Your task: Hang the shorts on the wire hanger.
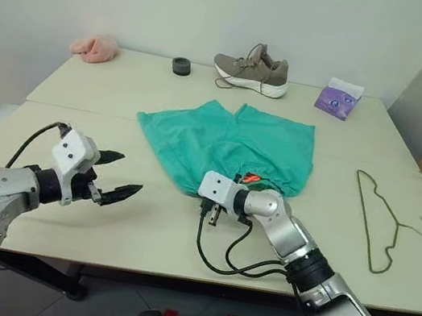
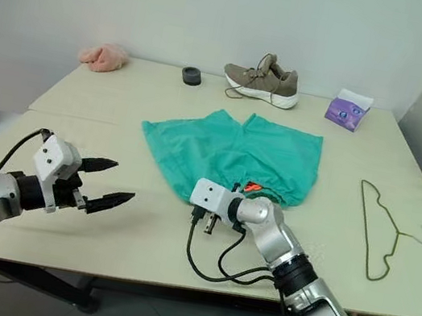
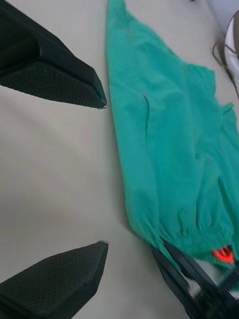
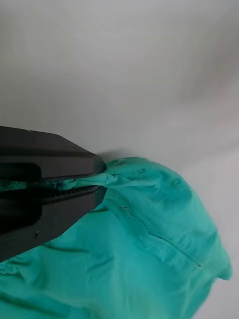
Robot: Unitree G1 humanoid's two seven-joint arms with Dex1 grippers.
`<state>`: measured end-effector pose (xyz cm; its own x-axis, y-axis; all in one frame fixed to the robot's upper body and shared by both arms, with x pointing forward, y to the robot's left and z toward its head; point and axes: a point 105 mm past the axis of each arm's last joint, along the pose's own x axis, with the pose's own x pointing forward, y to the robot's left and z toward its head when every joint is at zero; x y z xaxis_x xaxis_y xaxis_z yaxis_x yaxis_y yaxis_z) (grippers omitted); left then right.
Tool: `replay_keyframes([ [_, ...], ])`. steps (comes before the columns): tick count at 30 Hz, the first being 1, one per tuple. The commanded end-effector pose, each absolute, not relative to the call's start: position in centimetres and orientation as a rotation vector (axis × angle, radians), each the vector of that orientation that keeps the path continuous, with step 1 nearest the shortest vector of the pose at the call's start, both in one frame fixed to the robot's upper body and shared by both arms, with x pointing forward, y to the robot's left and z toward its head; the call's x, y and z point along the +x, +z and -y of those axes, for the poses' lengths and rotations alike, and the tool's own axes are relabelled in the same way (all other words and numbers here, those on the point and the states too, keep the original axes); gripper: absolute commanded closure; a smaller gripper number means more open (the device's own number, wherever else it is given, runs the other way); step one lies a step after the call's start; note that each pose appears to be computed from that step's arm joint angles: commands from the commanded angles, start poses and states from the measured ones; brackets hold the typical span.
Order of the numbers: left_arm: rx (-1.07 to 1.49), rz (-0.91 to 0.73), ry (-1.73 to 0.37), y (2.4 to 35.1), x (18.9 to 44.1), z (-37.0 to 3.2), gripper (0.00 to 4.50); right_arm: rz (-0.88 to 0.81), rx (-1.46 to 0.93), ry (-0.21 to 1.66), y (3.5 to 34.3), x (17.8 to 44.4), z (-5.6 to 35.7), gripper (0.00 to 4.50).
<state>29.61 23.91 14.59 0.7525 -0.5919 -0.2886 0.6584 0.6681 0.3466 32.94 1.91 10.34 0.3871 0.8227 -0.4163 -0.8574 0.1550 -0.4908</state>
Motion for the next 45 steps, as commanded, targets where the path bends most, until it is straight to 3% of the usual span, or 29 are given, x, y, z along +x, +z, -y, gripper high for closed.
replay_keyframes([
  [1,0.576,-0.054,-0.707,15.8,30.9,-22.9,0.0,0.005,-0.727,1.267,13.4,31.3,-1.1,4.47],
  [6,0.706,0.044,-0.695,16.2,32.9,-22.0,0.0,0.021,-0.73,1.345,15.6,29.0,-0.4,4.47],
  [11,0.861,0.013,-0.692,14.5,34.1,-22.8,0.0,0.037,-0.735,1.385,16.8,27.6,0.1,4.47],
  [23,1.139,-0.035,-0.636,11.3,36.3,-25.2,0.0,0.023,-0.686,1.357,18.8,27.1,2.9,4.47],
  [37,1.287,-0.002,-0.645,10.0,37.3,-24.9,4.36,0.013,-0.563,1.407,20.6,25.4,3.8,4.5],
  [42,1.351,-0.029,-0.678,9.8,37.1,-25.5,4.46,-0.02,-0.619,1.405,19.9,26.0,5.1,4.5],
  [45,1.397,-0.138,-0.792,8.9,35.9,-26.5,4.46,-0.056,-0.859,1.304,18.1,29.2,7.6,4.5],
])
